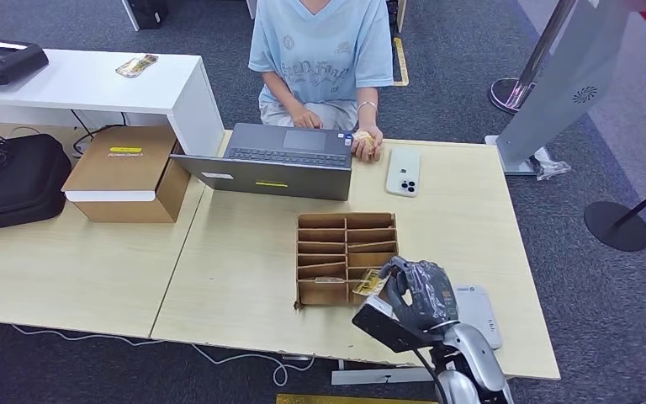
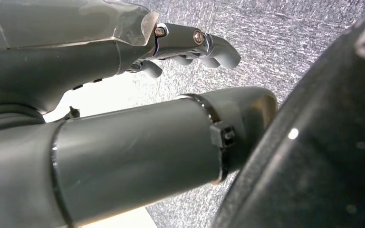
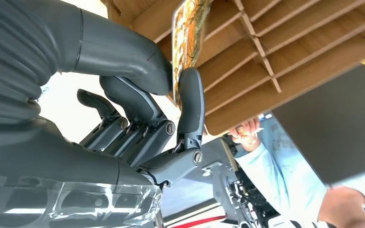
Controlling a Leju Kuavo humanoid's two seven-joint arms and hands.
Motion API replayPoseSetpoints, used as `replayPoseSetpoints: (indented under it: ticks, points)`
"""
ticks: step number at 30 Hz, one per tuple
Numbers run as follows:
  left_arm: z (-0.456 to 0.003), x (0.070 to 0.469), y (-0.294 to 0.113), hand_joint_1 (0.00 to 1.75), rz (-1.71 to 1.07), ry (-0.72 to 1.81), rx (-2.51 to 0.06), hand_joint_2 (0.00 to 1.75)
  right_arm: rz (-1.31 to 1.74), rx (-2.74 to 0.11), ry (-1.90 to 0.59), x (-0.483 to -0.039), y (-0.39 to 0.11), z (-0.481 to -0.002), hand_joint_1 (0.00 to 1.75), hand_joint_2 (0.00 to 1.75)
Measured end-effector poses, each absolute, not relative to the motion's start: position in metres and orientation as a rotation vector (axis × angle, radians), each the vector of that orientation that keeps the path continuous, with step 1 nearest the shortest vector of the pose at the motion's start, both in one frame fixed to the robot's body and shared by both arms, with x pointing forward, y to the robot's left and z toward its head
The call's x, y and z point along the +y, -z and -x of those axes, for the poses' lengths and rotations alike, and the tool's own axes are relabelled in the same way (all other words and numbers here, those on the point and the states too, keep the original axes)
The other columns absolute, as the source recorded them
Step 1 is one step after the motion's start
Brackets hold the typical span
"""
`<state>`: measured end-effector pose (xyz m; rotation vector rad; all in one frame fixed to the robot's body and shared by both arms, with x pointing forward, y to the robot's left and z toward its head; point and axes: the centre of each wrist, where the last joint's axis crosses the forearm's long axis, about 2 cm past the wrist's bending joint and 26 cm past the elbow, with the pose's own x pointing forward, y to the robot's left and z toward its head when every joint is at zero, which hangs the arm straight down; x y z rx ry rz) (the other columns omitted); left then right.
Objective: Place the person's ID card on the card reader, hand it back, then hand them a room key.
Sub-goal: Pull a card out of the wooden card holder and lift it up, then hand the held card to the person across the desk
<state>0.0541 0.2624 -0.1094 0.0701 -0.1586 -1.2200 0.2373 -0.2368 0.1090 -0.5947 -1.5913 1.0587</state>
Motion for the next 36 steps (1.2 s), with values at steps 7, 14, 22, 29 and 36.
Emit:
replayPoseSetpoints:
  ticks: [7, 14, 22, 29, 36]
  points:
    - [-0.055, 0.263, 0.109, 0.0, -0.072, 1.236, -0.161, 0.0, 0.482, -1.719, -0.968, -0.245, -0.12, -0.233, 1.75, 1.75]
    - [-0.056, 0.263, 0.109, 0.0, -0.071, 1.251, -0.166, 0.0, 0.384, -1.838, -0.889, -0.249, -0.131, -0.234, 1.75, 1.75]
    - [-0.059, 0.264, 0.109, 0.0, -0.07, 1.28, -0.178, 0.0, 0.285, -1.981, -0.812, -0.249, -0.151, -0.251, 1.75, 1.75]
    - [-0.063, 0.264, 0.108, 0.0, -0.071, 1.308, -0.182, 0.0, 0.289, -2.113, -0.721, -0.243, -0.185, -0.29, 1.75, 1.75]
    - [-0.072, 0.264, 0.107, 0.0, -0.066, 1.343, -0.184, 0.0, 0.415, -2.196, -0.622, -0.235, -0.228, -0.346, 1.75, 1.75]
